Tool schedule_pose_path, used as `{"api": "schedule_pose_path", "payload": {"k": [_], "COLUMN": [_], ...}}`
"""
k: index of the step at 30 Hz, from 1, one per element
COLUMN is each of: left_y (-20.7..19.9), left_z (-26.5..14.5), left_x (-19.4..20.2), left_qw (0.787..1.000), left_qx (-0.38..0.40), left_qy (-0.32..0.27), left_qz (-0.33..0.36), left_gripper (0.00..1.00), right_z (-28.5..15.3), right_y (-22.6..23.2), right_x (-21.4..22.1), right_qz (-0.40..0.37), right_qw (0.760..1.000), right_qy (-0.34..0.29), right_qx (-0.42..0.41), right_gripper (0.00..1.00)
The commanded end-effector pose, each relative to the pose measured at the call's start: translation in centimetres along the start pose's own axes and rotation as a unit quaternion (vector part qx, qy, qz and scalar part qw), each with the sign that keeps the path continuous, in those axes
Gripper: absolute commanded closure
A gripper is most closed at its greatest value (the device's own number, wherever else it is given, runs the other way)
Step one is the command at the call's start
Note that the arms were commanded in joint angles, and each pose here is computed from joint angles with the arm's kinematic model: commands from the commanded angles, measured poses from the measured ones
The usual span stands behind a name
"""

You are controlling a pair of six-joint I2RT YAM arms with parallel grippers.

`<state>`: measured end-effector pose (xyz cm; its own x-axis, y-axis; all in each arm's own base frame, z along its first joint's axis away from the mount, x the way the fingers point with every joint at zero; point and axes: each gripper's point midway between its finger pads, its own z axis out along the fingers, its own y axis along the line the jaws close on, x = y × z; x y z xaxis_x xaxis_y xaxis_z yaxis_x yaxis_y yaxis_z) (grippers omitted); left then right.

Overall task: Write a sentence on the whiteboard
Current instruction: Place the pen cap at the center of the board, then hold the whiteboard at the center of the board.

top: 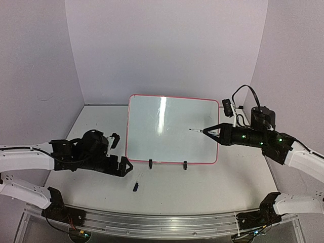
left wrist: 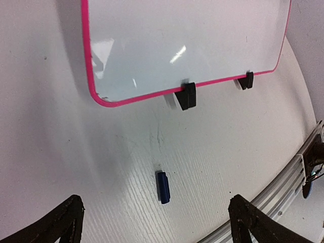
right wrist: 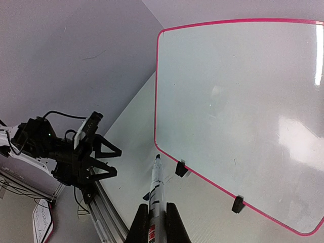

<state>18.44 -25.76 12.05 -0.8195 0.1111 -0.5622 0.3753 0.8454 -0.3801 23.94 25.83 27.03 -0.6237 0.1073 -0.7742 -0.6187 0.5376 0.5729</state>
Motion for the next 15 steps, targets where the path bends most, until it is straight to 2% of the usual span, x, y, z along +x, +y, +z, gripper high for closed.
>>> {"api": "schedule_pose_path", "payload": {"k": [1,5,10,15], "left_y": [1.6,1.2,1.5,1.2], "left_z": [-4.0,-6.7,-6.7,-6.6], "left_x": [-3.5,-7.3,-11.4,-16.9], "left_qw": [1.000,0.999,0.998,0.993], "left_qx": [-0.011,0.019,0.046,0.083], "left_qy": [-0.020,-0.026,-0.015,-0.049], "left_qz": [-0.015,0.017,0.042,0.063], "left_gripper": [0.01,0.01,0.01,0.00], "right_z": [-0.1,0.0,0.1,-0.1], "right_y": [0.0,0.2,0.5,0.6], "right_x": [-0.6,-0.8,-0.8,-1.0], "right_qz": [-0.002,-0.002,-0.001,0.004], "right_qw": [1.000,1.000,1.000,1.000], "right_qy": [-0.008,-0.008,-0.006,-0.010], "right_qx": [0.009,0.005,0.001,0.001], "right_gripper": [1.00,1.00,1.00,1.00]}}
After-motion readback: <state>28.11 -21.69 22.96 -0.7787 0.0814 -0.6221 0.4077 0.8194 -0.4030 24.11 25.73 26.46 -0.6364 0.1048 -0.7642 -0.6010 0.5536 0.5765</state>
